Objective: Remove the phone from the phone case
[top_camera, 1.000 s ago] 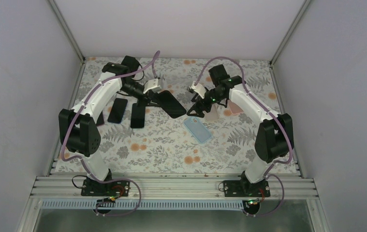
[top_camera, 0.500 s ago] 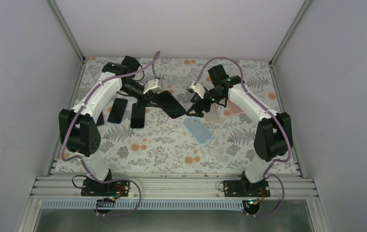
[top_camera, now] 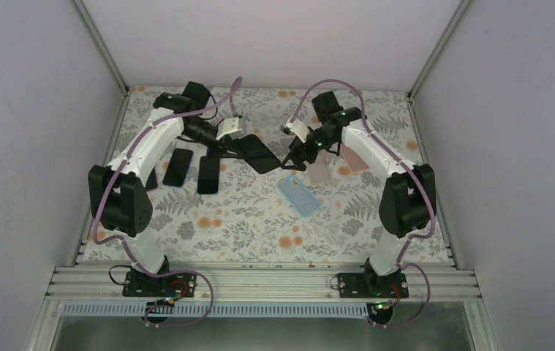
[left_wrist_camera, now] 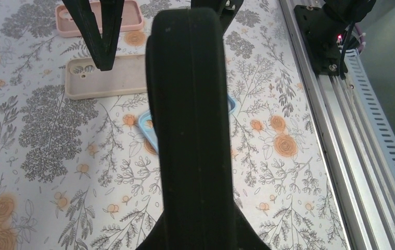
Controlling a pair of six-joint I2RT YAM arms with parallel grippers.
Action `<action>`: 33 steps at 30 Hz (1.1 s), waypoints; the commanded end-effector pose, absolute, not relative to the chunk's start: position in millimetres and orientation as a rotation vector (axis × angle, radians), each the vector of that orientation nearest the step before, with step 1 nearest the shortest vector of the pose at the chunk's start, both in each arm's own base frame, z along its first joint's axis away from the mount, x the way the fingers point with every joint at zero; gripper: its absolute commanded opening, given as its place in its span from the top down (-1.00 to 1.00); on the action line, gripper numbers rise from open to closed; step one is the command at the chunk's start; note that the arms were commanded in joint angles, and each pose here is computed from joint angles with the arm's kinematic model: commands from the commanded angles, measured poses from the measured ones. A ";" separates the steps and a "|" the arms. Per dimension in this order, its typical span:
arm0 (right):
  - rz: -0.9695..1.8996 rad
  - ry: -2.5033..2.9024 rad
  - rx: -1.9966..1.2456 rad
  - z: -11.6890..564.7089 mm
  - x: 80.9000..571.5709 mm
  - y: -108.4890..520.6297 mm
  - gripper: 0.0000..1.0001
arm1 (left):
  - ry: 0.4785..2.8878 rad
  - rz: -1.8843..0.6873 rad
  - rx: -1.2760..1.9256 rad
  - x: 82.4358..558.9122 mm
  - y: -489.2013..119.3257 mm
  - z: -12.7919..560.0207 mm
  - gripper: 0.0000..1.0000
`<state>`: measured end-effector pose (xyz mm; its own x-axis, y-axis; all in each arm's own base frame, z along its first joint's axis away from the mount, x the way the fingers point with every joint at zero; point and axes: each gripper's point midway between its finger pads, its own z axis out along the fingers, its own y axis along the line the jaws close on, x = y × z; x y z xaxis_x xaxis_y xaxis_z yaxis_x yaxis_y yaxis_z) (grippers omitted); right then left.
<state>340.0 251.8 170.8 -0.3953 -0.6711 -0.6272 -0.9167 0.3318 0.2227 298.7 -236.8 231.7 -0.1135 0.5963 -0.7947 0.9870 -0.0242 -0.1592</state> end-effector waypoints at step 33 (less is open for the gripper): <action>1.112 1.831 -1.556 253.1 281.4 335.6 -0.72 | 1.518 -1.357 1.611 273.7 -288.0 288.3 0.95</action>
<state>304.4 278.7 184.3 -0.3331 -0.7138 -0.6161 -0.9395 0.1963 0.2806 281.8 -249.6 234.4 -0.2122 0.5989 -0.7722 0.9498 -0.0596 -0.3072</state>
